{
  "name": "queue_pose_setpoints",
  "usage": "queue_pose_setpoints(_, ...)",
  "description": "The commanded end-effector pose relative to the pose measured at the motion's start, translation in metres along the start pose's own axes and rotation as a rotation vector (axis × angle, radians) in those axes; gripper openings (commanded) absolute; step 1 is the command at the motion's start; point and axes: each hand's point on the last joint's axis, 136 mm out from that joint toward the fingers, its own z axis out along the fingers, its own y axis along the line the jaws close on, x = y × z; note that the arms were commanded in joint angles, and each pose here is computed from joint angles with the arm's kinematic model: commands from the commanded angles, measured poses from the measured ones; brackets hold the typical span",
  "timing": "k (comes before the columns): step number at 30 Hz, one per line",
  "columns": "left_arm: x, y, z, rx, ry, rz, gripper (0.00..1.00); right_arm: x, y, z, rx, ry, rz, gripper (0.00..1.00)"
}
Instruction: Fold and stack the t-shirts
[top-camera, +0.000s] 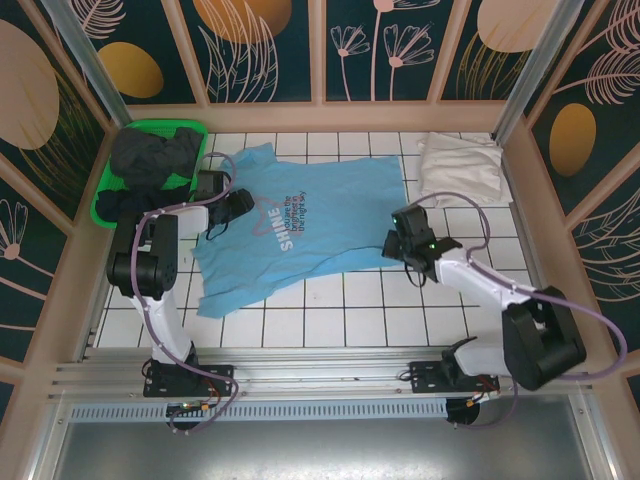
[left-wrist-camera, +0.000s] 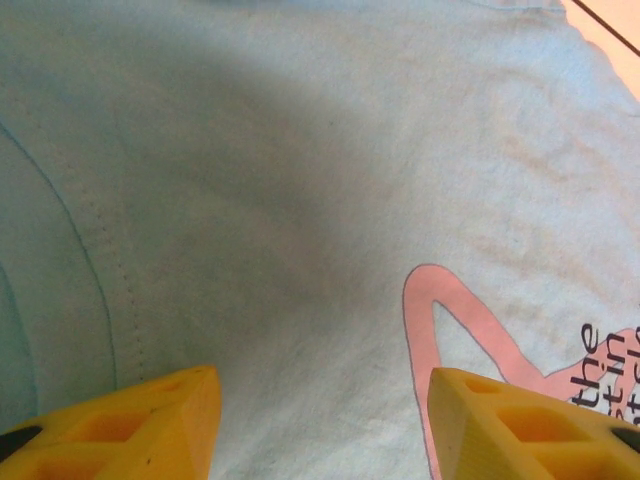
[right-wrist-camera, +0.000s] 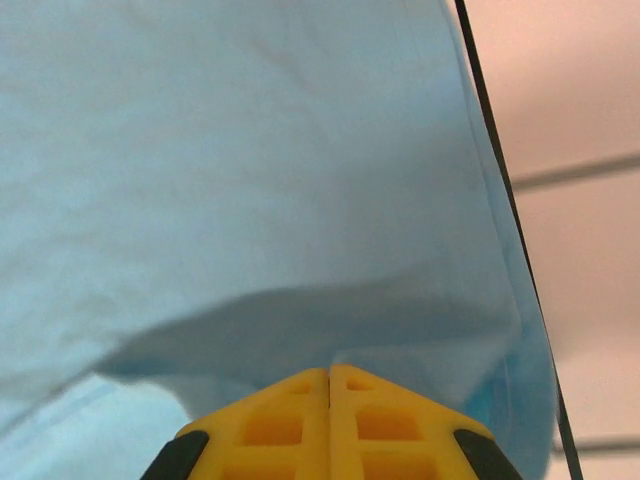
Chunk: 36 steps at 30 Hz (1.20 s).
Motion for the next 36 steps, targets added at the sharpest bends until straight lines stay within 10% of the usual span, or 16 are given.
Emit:
queue_pose_setpoints(1,-0.008,-0.003,0.001,-0.002,-0.01,0.001,0.57,0.027,-0.01,-0.016,-0.015,0.028,0.091,0.07)
queue_pose_setpoints(7,-0.011,-0.005,-0.001,0.004,-0.023,-0.002,0.57,0.053,-0.007,-0.045,-0.099,0.086,0.125,0.15)
queue_pose_setpoints(15,-0.028,-0.02,-0.024,0.035,-0.079,0.016,0.58,-0.01,0.012,-0.078,-0.162,-0.147,0.086,0.36)
queue_pose_setpoints(23,-0.022,-0.024,-0.028,0.073,-0.066,0.014,0.59,-0.062,0.07,-0.004,-0.114,-0.134,-0.071,0.42)
queue_pose_setpoints(29,-0.017,-0.019,-0.022,0.054,-0.049,0.02,0.59,-0.022,0.036,0.064,0.068,0.027,-0.064,0.42)
queue_pose_setpoints(36,-0.02,-0.022,-0.016,0.062,-0.043,0.015,0.59,0.044,0.023,0.048,0.04,0.133,-0.023,0.5)
